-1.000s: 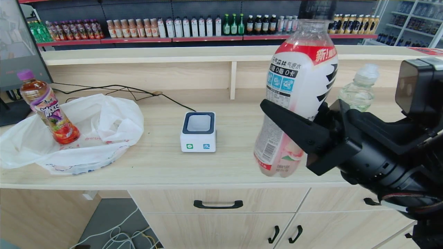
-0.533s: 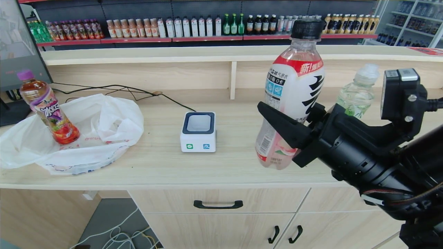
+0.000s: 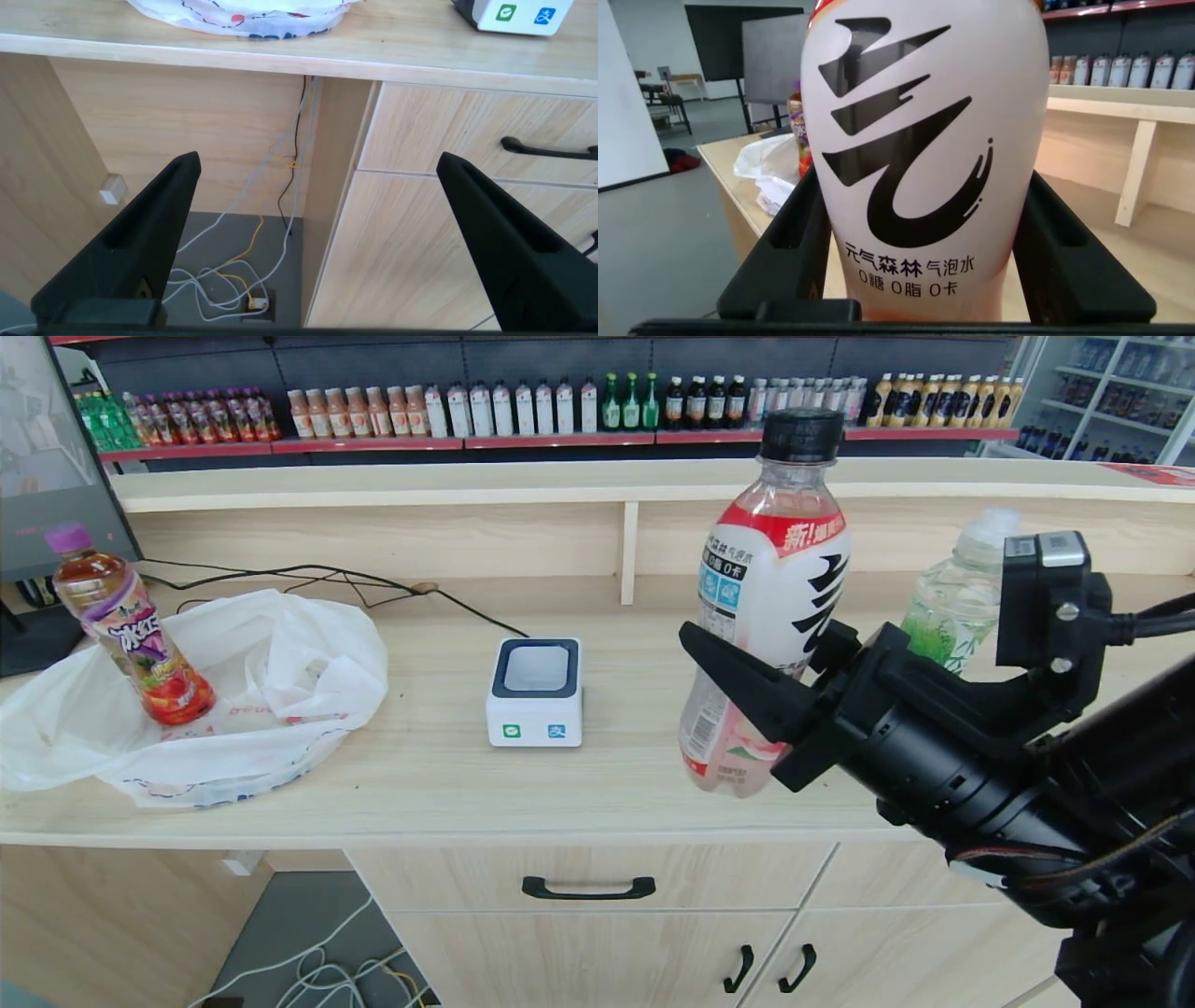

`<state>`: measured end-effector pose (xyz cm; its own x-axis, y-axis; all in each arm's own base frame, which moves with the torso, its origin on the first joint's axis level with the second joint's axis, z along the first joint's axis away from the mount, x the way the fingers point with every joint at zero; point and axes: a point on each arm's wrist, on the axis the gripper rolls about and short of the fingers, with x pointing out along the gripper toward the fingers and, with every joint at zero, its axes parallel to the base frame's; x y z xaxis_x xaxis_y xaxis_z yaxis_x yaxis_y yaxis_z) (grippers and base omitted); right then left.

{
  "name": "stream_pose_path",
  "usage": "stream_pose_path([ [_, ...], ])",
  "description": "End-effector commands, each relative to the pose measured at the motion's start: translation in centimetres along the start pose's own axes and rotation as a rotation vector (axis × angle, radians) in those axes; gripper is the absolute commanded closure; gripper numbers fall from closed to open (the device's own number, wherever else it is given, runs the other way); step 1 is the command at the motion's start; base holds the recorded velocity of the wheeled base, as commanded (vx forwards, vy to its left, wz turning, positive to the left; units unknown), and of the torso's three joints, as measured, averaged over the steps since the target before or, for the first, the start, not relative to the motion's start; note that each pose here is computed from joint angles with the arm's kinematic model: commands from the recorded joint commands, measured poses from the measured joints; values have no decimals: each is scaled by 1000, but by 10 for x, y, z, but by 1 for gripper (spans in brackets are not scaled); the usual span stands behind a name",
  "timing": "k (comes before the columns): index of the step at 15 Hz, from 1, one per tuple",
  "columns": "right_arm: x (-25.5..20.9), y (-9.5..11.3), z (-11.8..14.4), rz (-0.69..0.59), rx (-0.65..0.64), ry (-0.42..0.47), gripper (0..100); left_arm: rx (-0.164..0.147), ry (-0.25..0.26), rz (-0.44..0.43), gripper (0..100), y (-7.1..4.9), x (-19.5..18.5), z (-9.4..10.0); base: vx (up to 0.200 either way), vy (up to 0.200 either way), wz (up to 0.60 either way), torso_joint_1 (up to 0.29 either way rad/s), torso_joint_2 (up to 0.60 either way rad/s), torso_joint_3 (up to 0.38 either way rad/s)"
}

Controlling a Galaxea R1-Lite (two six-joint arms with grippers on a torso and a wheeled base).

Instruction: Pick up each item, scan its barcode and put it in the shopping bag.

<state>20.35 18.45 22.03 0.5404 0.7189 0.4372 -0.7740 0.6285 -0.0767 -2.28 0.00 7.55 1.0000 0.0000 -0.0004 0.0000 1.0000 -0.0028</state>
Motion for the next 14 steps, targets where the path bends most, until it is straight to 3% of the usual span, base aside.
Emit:
stream_pose_path([
  [1, 13, -1, -10, 1, 2, 0, 100, 0, 0, 0, 0, 0, 0, 0, 0, 0, 0, 0, 0, 0],
  [10, 15, -1, -16, 1, 2, 17, 100, 0, 0, 0, 0, 0, 0, 0, 0, 0, 0, 0, 0, 0],
  [14, 15, -2, -19, -1, 3, 24, 100, 0, 0, 0, 0, 0, 0, 0, 0, 200, 0, 1, 2, 2],
])
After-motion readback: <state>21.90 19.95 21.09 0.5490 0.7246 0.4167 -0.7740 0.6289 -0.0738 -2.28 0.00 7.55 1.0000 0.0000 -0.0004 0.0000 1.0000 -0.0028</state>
